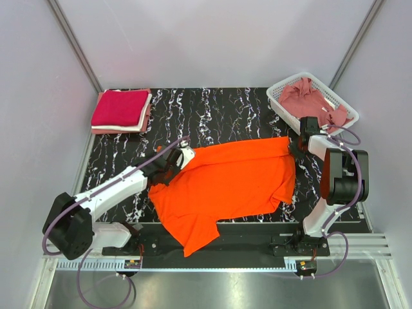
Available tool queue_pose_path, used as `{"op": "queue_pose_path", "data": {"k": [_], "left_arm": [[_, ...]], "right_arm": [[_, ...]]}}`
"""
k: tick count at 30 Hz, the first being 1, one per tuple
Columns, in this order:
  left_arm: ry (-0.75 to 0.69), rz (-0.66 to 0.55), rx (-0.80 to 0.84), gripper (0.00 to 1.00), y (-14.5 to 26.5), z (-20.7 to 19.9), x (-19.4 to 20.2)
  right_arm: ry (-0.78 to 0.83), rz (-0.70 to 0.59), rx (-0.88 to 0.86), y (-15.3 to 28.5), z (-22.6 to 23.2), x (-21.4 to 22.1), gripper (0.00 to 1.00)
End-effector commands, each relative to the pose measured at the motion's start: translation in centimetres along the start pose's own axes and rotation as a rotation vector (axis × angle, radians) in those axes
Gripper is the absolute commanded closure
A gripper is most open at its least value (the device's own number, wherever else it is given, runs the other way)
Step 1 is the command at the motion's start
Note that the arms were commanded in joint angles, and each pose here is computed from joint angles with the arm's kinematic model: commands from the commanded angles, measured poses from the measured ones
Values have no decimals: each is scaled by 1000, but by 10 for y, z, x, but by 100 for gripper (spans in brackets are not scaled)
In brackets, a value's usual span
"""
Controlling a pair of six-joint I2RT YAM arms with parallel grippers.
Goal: Fold and stack the t-shirts
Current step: Fold the tshirt
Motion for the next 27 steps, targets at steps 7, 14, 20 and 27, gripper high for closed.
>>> {"op": "queue_pose_path", "data": {"k": [7,14,20,27], "left_arm": [[73,49,71,100,14,-16,-12],[192,209,148,100,9,-32,-16],[251,275,163,93,8,-41,-17],[288,133,124,74,28,-24,-47]], "right_arm": [[11,-38,-24,8,1,-7,90],[21,-47,-32,13,2,-9,90],[16,-46,-47,21,3,-10,84],[21,-55,-66,39,3,-13,75]]}}
Point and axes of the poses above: each gripper's point midway between its finger pads, its own y axis back along the fingers, its own z axis along the line the jaws close on, x = y × z, the point moved 6 cm from there along y, back along the fingers, and after that the axes turned 6 degrees about -y, right-handed, at the moved point
